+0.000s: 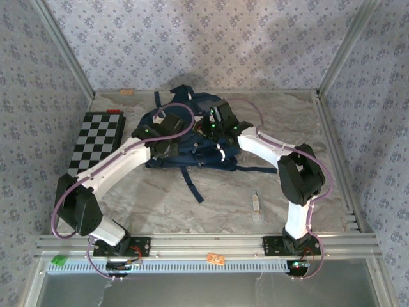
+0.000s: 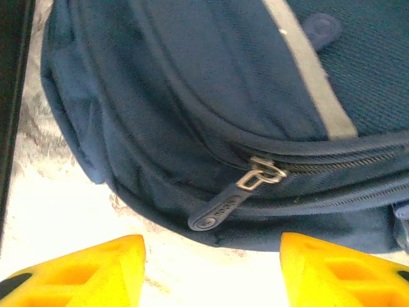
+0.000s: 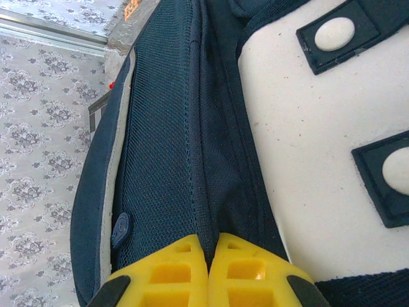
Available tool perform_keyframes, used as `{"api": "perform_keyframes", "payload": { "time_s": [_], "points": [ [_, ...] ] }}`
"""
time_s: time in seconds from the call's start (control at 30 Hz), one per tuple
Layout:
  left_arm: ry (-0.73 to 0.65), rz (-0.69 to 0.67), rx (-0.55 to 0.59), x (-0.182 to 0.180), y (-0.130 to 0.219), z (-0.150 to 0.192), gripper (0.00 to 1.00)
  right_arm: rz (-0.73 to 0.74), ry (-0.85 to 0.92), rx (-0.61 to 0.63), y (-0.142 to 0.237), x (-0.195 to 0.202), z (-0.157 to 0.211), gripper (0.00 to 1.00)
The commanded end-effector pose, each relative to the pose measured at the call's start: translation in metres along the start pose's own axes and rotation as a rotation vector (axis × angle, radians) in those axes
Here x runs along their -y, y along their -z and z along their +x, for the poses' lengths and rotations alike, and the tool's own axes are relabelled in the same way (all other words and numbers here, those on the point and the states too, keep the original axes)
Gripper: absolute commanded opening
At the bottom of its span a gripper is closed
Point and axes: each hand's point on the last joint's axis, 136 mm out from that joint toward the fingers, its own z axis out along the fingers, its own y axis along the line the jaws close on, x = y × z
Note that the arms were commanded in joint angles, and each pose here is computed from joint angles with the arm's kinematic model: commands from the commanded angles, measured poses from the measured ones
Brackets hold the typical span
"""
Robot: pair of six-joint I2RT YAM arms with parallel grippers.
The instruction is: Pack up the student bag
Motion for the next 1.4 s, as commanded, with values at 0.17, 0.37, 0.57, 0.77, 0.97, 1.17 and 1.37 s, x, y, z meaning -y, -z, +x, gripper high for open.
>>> {"api": "perform_keyframes", "payload": {
  "time_s": [0.17,0.37,0.57,0.77,0.97,1.17,1.37],
  "points": [
    [-0.173,-0.003,0.022,-0.003,-0.004,-0.020,0.54,-0.081,0.044,0.064,0.013,-0.032,-0.023,0.00],
    [-0.224,0.058,0.024,0.006,-0.016,-0.021,0.52,-0.076,0.045,0.065,0.013,-0.031,-0.023,0.00],
    [-0.228,0.141,0.014,0.019,-0.024,-0.020,0.44,-0.076,0.044,0.056,0.009,-0.031,-0.020,0.00],
    [-0.237,0.116,-0.017,0.017,-0.036,-0.012,0.37,-0.075,0.046,0.059,0.010,-0.033,-0.022,0.00],
    [-0.214,0.077,-0.019,0.006,-0.039,-0.003,0.28,-0.073,0.050,0.058,0.010,-0.033,-0.022,0.00],
    [-0.207,0.053,-0.014,0.000,-0.042,0.002,0.15,-0.063,0.053,0.063,0.012,-0.030,-0.025,0.00],
    [-0.208,-0.007,-0.015,-0.018,-0.035,0.004,0.00,-0.049,0.048,0.067,0.016,-0.021,-0.030,0.00]
  ]
}}
